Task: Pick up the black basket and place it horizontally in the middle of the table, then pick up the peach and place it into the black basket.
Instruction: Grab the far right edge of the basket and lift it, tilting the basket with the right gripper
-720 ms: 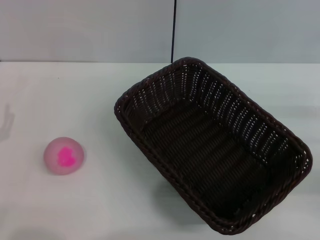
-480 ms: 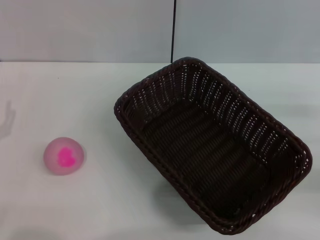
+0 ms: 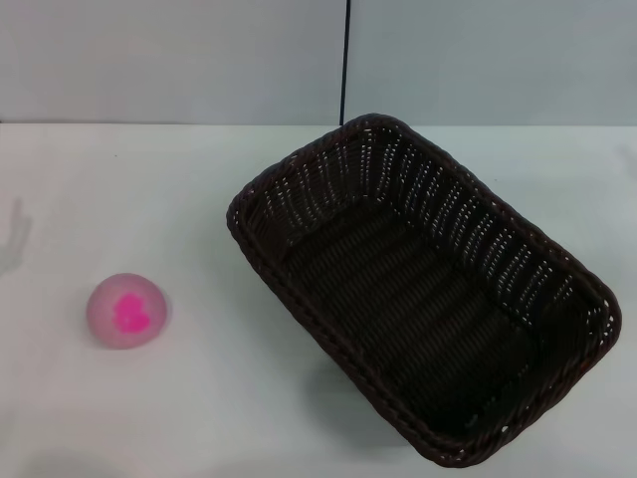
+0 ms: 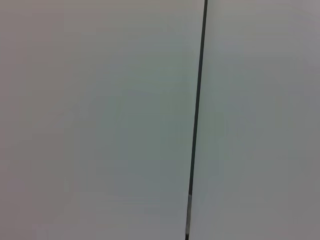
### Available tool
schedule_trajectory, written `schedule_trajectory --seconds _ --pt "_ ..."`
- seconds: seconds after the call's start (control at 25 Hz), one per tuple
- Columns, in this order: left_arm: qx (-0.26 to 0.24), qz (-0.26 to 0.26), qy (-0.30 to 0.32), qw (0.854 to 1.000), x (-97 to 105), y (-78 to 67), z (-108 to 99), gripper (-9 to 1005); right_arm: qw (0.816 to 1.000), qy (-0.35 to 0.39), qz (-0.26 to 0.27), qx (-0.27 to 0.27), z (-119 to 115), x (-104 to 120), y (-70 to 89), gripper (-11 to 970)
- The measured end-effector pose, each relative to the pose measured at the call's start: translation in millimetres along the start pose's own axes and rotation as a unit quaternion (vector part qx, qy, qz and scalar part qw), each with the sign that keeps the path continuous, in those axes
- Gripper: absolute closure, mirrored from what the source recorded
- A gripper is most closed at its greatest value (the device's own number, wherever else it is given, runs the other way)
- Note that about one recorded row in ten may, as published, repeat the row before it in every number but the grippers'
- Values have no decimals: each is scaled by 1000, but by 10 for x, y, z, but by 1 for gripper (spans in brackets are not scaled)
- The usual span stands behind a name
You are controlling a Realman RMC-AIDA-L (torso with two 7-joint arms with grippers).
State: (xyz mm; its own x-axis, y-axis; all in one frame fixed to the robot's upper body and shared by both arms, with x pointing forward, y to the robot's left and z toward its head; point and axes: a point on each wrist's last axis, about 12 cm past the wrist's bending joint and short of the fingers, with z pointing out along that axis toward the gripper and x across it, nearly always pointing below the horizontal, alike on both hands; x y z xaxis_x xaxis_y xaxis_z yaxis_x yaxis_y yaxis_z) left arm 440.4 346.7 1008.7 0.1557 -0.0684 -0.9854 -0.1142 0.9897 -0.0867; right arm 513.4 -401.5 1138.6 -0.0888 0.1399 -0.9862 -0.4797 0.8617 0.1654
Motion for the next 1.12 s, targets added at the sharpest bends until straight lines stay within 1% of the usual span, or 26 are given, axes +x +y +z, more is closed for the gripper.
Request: schedule_trajectory --seconds 0.04,0.08,0.16,0.2,0.28,0.4,0.44,0.48,0.6,0.64,0.72,0.8,1.0,1.04,1.08,1.12 --pt "0 0 2 1000 4 1 0 179 997 80 1 -20 87 -265 26 299" --pt "0 0 5 1000 11 -2 2 180 997 80 1 -20 87 -265 26 300" --pt "-1 0 10 1000 24 -1 7 181 987 159 5 -31 202 -537 81 300" --pt "-1 0 12 1000 27 -3 10 182 982 184 2 -34 248 -644 99 300" --pt "-1 0 12 1000 29 -5 11 183 965 258 20 -49 369 -859 167 301" --pt "0 0 12 1000 30 -7 10 185 937 340 40 -69 574 -1049 277 302" --pt "0 -1 15 1000 38 -8 -12 186 919 385 54 -67 715 -1101 342 302" --pt "0 -1 15 1000 38 -8 -12 186 919 385 54 -67 715 -1101 342 302" --pt "-2 -2 17 1000 46 -7 -37 188 894 436 73 -72 937 -1090 449 303" --pt "-2 -2 18 1000 48 -6 -42 189 884 454 77 -80 1026 -1057 496 303" --pt "-3 -3 19 1000 53 -7 -56 190 871 478 83 -84 1157 -975 542 304" --pt "-4 -4 20 1000 56 -5 -71 191 862 493 85 -86 1281 -876 587 304" --pt "-7 -1 20 1000 53 23 -109 195 846 516 89 -98 1570 -601 724 306" --pt "-8 0 20 1000 51 35 -113 195 845 516 92 -103 1664 -505 789 306" --pt "-8 0 20 1000 51 35 -113 196 845 516 92 -103 1664 -505 789 306" --pt "-8 2 20 1000 48 44 -112 197 846 514 92 -106 1706 -465 823 307"
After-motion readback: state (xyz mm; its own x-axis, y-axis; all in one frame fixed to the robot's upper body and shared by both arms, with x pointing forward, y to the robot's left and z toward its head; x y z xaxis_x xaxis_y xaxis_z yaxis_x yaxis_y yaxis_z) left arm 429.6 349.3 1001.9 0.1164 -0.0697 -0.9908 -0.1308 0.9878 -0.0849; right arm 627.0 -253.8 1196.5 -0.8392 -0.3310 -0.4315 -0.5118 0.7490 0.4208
